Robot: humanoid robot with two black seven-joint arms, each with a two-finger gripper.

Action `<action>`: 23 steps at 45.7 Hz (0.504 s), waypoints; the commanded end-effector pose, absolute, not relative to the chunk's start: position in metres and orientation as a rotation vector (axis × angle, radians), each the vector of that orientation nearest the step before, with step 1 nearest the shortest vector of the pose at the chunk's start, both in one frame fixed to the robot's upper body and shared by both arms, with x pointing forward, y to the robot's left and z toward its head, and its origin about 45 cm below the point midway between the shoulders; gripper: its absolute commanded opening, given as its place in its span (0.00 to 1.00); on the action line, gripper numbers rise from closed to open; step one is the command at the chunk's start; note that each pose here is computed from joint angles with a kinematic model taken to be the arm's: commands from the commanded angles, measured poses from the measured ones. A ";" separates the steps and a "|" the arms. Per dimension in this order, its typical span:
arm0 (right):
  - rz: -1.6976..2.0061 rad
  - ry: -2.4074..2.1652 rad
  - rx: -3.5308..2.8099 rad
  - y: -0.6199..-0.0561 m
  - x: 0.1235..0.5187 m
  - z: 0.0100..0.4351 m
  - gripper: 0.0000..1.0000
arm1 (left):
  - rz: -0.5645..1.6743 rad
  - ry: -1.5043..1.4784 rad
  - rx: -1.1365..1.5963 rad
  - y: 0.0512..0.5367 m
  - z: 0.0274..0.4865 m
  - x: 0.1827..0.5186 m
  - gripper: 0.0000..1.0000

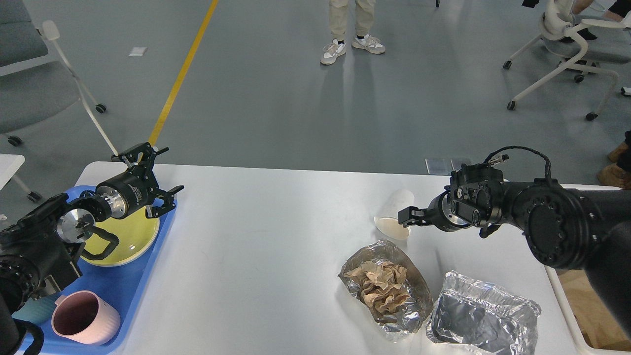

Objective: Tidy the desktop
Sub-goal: 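Lower the right gripper onto the white paper cup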

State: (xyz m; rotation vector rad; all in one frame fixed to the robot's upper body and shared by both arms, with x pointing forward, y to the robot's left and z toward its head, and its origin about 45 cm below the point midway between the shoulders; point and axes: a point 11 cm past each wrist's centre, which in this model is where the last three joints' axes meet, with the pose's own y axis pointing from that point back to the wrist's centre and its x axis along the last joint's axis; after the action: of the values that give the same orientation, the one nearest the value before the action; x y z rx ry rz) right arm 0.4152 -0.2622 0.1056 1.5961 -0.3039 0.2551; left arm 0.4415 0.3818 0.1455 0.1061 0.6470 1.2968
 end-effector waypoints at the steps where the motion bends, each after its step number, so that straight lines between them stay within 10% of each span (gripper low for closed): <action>1: 0.254 -0.311 1.602 -0.261 0.415 0.105 1.00 | 1.297 0.647 0.106 0.382 0.145 0.442 0.96; 23: 0.287 -0.416 1.664 -0.246 0.422 0.100 1.00 | 1.297 0.647 0.105 0.382 0.146 0.442 0.96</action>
State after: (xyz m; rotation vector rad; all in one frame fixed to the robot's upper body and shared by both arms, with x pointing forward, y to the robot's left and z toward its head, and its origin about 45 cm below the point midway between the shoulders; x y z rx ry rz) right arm 0.4175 -0.2497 0.1018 1.6547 -0.3640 0.2505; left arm 0.4415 0.3817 0.1454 0.1061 0.6471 1.2965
